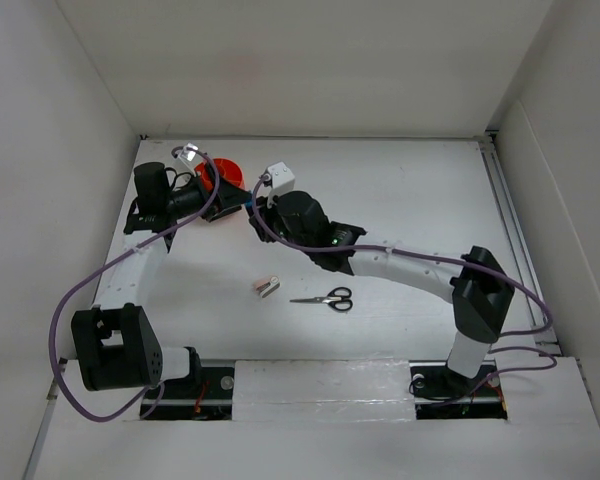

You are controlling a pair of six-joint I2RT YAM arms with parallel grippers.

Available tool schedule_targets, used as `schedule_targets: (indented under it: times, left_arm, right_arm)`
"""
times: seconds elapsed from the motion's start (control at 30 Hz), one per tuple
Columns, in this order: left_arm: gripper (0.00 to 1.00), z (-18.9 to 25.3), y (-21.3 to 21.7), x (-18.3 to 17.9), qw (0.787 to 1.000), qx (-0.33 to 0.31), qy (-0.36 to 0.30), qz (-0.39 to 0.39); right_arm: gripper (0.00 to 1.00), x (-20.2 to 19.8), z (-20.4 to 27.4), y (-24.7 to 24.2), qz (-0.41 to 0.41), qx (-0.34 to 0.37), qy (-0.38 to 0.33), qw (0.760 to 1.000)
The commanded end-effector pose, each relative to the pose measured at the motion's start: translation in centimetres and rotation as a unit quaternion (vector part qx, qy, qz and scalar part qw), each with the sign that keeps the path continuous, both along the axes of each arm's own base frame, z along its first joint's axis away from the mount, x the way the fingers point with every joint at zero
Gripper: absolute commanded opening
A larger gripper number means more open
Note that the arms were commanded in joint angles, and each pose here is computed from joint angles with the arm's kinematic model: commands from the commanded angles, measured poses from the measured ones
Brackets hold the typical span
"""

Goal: Sort the stationery into containers
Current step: Place the pen in the storage box.

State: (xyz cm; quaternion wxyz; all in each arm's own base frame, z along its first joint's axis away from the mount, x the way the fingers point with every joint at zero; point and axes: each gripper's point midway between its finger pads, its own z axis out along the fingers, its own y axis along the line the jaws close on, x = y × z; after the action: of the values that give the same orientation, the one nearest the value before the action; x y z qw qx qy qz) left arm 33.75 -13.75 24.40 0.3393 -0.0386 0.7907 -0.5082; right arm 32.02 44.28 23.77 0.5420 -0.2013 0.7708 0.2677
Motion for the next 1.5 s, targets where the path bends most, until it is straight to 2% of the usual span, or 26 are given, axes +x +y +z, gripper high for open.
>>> schedule_targets:
  times: [0.0, 0.17, 0.2, 0.33, 0.37, 0.47, 0.6, 0.63, 0.67, 0.73, 0.77, 0.9, 0.93, 1.03, 1.13, 1.2, 1.27, 1.33, 1.37, 1.4, 1.43, 1.47]
  left_arm:
    - [0.71, 1.0, -0.2, -0.5, 1.000, -0.002, -0.027, -0.014]
    - [0.50, 1.3, -0.3, -0.5, 0.999, -0.003, -0.036, -0.018]
    - [0.50, 1.3, -0.3, -0.5, 0.999, -0.003, -0.036, -0.018]
    - [0.28, 1.4, -0.4, -0.5, 0.999, -0.005, -0.036, -0.023]
    - [0.18, 1.4, -0.4, -0.5, 0.999, -0.005, -0.036, -0.024]
    - [0.01, 1.6, -0.5, -0.5, 0.999, -0.009, -0.037, -0.027]
    - [0.00, 1.3, -0.4, -0.2, 0.999, -0.008, -0.033, -0.022]
    - [0.00, 2.0, -0.3, -0.1, 0.999, -0.004, -0.044, -0.016]
    - [0.00, 1.5, -0.1, -0.1, 0.999, 0.002, -0.037, -0.009]
    - [0.00, 1.7, 0.6, 0.7, 0.999, 0.025, -0.044, 0.019]
    - [0.00, 1.8, 1.0, 0.6, 0.998, 0.036, -0.041, 0.033]
    - [0.00, 2.2, 4.9, 2.6, 0.985, 0.087, -0.046, 0.141]
    - [0.00, 2.5, 6.2, 3.3, 0.976, 0.106, -0.047, 0.184]
    - [0.00, 3.0, 9.0, 4.6, 0.953, 0.144, -0.038, 0.263]
    - [0.00, 5.0, 10.9, 5.3, 0.934, 0.163, -0.050, 0.313]
    - [0.00, 5.6, 13.0, 6.1, 0.911, 0.180, -0.046, 0.369]
    - [0.00, 6.7, 15.3, 7.4, 0.884, 0.202, -0.042, 0.419]
    - [0.00, 7.2, 16.6, 9.2, 0.870, 0.221, -0.038, 0.439]
    - [0.00, 7.1, 17.2, 9.7, 0.862, 0.237, -0.036, 0.447]
    - [0.00, 6.9, 18.5, 10.2, 0.845, 0.251, -0.027, 0.471]
    - [0.00, 7.7, 19.1, 10.8, 0.837, 0.257, -0.034, 0.482]
    - [0.00, 6.3, 19.7, 11.8, 0.831, 0.274, -0.021, 0.483]
  right_arm:
    - [0.00, 0.1, 3.6, 2.2, 0.021, 0.050, -0.026, 0.998]
    - [0.00, -0.5, 3.8, 3.3, 0.029, 0.056, -0.024, 0.998]
    - [0.00, -0.4, 3.6, 3.5, 0.028, 0.058, -0.020, 0.998]
    - [0.00, -0.5, 3.8, 3.7, 0.033, 0.063, -0.022, 0.997]
    - [0.00, -0.5, 3.8, 3.7, 0.032, 0.066, -0.019, 0.997]
    - [0.00, -0.5, 4.3, 3.8, 0.032, 0.070, -0.021, 0.997]
    - [0.00, -0.2, 4.2, 3.9, 0.027, 0.069, -0.022, 0.997]
    - [0.08, -0.2, 4.2, 3.9, 0.027, 0.069, -0.022, 0.997]
    - [0.25, -0.2, 4.2, 3.5, 0.022, 0.068, -0.022, 0.997]
    - [0.70, -0.2, 3.3, 2.8, 0.010, 0.058, -0.020, 0.998]
    - [0.98, -0.3, 3.7, 2.2, 0.002, 0.063, -0.020, 0.998]
    - [1.00, -1.1, 2.5, -0.4, -0.017, 0.046, -0.015, 0.999]
    - [1.00, -0.9, 0.5, -1.9, -0.035, 0.028, -0.003, 0.999]
    - [1.00, -1.9, 0.2, -4.2, -0.047, 0.021, 0.004, 0.999]
    - [1.00, -3.4, -1.7, -6.6, -0.049, 0.006, 0.017, 0.999]
    - [1.00, -4.7, -3.3, -7.8, -0.037, -0.005, 0.033, 0.999]
    - [1.00, -5.8, -2.5, -9.0, -0.032, 0.010, 0.035, 0.999]
    - [1.00, -6.7, -3.0, -10.0, -0.027, 0.012, 0.041, 0.999]
    - [1.00, -7.3, -1.7, -10.5, -0.020, 0.028, 0.034, 0.999]
    - [1.00, -7.6, -1.4, -10.8, -0.015, 0.034, 0.032, 0.999]
    - [1.00, -8.3, -1.7, -11.1, -0.010, 0.032, 0.033, 0.999]
    - [1.00, -8.7, -0.7, -11.8, -0.009, 0.045, 0.026, 0.999]
